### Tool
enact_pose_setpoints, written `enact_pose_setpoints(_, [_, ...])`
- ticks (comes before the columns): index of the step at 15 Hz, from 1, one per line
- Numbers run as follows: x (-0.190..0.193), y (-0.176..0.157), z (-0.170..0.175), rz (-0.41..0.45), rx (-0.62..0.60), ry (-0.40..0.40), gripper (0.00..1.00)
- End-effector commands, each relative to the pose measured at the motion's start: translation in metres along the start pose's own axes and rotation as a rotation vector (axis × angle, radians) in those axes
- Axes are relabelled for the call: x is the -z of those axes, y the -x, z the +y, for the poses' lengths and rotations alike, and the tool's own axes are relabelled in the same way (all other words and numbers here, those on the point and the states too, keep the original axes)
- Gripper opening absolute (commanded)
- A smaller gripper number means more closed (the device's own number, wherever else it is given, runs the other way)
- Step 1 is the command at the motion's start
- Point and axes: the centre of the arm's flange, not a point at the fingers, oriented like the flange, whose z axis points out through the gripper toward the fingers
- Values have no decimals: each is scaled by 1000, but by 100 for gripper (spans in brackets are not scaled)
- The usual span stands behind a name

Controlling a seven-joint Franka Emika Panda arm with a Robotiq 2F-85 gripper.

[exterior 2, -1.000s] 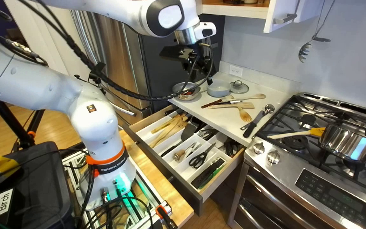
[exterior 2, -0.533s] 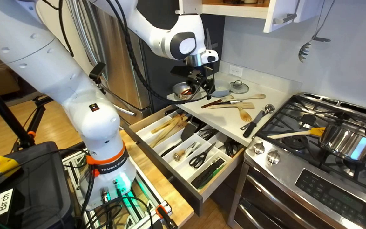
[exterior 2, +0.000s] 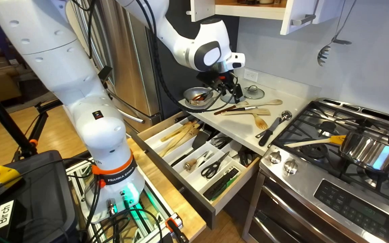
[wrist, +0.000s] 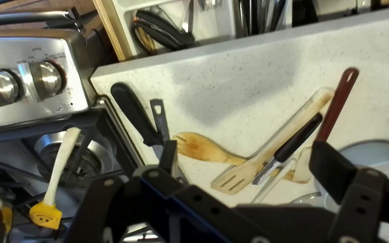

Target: Put the brown spatula in the drawer

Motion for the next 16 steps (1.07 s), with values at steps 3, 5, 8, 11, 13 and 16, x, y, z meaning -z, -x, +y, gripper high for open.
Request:
enact_pose_setpoints(3, [-97, -85, 4, 60, -301, -41, 100])
enact_pose_setpoints(5, [-127, -105, -15, 67, -407, -48, 100])
enact_pose_setpoints(8, [-168, -118, -39, -5, -536, -128, 100])
enact_pose_setpoints(11, [-161, -99, -48, 7, -510, -115, 100])
enact_pose_setpoints(13, [-166, -103, -50, 5, -521, -123, 100])
enact_pose_setpoints(16, [-196, -101, -60, -104, -530, -80, 100])
